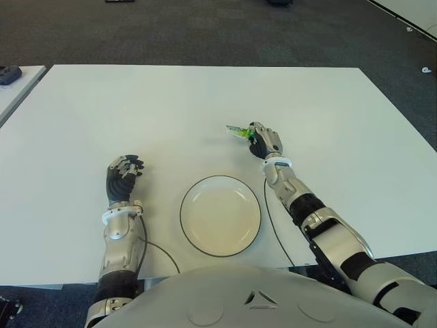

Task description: Put the toothpaste on the table into the plate.

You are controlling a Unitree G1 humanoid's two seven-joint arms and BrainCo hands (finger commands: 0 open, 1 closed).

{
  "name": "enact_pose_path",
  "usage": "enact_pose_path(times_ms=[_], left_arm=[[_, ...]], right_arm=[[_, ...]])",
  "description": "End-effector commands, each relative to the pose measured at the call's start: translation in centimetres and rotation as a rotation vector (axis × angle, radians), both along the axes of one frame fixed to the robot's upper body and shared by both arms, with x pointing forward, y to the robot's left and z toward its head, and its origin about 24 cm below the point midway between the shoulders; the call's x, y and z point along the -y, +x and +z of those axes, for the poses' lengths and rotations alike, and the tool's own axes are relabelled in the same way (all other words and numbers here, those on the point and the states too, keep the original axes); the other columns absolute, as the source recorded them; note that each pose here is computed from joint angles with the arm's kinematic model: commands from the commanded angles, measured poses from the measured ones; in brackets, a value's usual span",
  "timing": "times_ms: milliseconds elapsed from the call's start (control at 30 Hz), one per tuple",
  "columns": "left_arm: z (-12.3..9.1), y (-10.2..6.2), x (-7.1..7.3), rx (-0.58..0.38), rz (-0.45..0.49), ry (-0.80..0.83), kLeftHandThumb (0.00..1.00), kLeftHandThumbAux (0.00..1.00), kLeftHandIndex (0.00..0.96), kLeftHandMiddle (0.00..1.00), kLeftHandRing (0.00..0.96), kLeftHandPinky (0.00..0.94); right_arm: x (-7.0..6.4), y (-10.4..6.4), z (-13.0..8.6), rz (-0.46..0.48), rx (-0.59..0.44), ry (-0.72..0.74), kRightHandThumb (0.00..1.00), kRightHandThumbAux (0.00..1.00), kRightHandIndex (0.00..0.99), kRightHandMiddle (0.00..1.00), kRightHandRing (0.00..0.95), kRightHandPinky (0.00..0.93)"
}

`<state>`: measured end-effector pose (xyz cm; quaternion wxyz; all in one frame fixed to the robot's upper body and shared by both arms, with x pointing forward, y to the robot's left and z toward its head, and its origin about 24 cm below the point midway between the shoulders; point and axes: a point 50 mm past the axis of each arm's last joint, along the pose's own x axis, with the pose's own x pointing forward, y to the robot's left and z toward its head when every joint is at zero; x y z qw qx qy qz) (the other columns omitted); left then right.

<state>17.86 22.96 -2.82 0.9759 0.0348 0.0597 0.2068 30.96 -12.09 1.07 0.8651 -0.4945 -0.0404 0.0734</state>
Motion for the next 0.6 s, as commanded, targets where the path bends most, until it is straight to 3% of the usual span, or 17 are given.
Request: enact_pose_path(times_ms=[33, 300, 600], left_arm=[[-0.2, 0.1, -0.1, -0.015, 0.0, 0.0, 0.704, 0.718, 0.427, 0.5, 0.511, 0.508], [-0.1, 0.2, -0.2, -0.016, -0.008, -0.004, 0.704, 0.718, 0.427, 0.503, 0.515, 0.507], [-0.1, 0.4, -0.3, -0.019, -0.009, 0.014, 0.704, 0.719, 0.426, 0.502, 0.513, 0.505]], right_arm=[[0.1, -0.9, 2.2, 0.074, 0.009, 0.256, 0.693, 0.728, 0.409, 0.121, 0.119, 0.206], [0.5, -2.4, 3.7, 0.187, -0.006, 0.579, 0.696, 0.73, 0.409, 0.162, 0.146, 0.221], [0.9, -3.7, 4.3, 0.341, -0.049, 0.741, 0.688, 0.73, 0.408, 0.218, 0.192, 0.235]])
